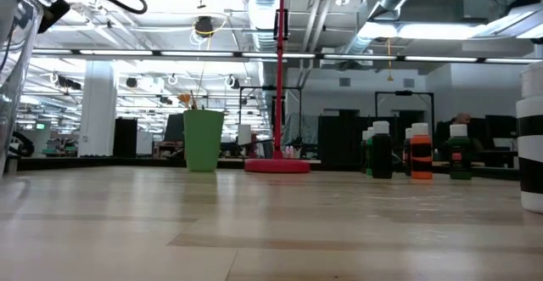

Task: Pick & Place Paint Supplies
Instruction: Put the big white coloring bottle into the transparent bin

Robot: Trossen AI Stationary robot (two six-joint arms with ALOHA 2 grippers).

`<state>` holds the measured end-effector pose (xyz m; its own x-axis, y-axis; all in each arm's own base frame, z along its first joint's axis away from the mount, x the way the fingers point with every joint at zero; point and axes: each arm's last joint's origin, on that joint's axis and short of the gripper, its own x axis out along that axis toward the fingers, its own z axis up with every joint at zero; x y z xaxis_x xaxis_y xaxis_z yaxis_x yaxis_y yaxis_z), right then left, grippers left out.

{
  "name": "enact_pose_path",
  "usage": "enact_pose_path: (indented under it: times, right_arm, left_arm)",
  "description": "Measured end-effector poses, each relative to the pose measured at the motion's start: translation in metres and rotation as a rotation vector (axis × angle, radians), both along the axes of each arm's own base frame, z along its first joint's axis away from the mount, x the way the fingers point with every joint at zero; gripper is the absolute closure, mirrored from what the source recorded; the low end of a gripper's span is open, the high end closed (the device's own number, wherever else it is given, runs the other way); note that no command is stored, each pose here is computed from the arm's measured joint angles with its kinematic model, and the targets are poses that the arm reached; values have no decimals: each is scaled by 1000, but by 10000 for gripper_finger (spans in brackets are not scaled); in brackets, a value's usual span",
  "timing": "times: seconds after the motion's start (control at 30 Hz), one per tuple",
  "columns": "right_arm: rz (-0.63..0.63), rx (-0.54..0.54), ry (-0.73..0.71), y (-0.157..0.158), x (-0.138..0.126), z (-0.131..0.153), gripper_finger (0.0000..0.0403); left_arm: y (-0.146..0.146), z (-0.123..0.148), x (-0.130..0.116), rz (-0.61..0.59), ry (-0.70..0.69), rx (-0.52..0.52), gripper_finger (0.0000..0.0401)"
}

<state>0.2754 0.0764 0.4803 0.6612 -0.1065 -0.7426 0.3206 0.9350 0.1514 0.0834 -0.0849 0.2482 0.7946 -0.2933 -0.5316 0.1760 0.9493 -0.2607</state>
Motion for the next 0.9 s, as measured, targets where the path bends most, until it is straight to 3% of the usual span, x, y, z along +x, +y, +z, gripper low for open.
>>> enact_pose_path:
  times: [0.33,0.9]
  right_arm:
    - [-39,-2,-1,-12,3,0,228]
    - [-52,4,-44,-16,7,3,228]
  left_arm:
    - [-8,-25,-9,14,0,26,303]
    - [-10,-27,-9,-39,-22,122,302]
